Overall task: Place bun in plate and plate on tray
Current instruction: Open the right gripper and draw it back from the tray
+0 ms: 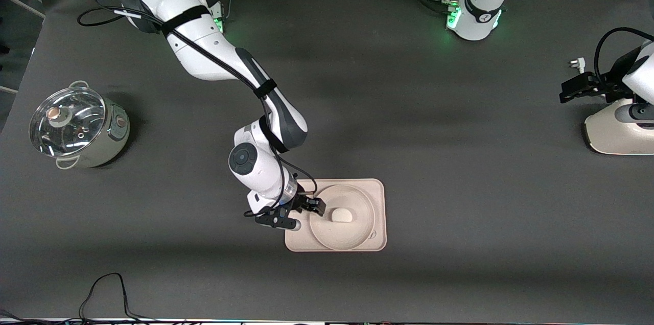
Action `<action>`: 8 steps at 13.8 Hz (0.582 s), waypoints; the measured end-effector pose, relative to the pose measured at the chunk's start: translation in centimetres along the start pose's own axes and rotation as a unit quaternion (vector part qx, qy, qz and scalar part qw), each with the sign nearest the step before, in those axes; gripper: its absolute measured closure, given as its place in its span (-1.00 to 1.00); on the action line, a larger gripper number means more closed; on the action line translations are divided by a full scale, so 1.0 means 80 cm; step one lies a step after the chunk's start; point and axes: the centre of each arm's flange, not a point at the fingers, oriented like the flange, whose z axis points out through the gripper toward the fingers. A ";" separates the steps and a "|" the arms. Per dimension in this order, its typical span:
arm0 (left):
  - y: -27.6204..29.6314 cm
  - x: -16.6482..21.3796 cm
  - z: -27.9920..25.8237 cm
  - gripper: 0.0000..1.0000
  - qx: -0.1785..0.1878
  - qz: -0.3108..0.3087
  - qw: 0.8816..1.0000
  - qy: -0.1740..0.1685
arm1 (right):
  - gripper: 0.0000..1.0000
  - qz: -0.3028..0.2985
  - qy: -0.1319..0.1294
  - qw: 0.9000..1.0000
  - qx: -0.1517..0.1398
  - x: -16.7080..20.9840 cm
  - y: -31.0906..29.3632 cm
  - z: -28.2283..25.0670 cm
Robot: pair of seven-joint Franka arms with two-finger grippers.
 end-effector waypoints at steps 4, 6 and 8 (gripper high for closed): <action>0.001 0.000 0.000 -1.00 0.000 0.001 1.000 0.000 | -1.00 -0.001 -0.037 0.999 -0.020 0.026 -0.017 -0.121; 0.001 0.000 0.000 -1.00 0.000 0.001 1.000 0.000 | -1.00 0.002 -0.069 0.997 -0.038 0.036 -0.015 -0.221; 0.001 0.000 0.000 -1.00 0.000 0.001 1.000 0.000 | -1.00 0.010 -0.095 0.994 -0.050 0.040 0.006 -0.328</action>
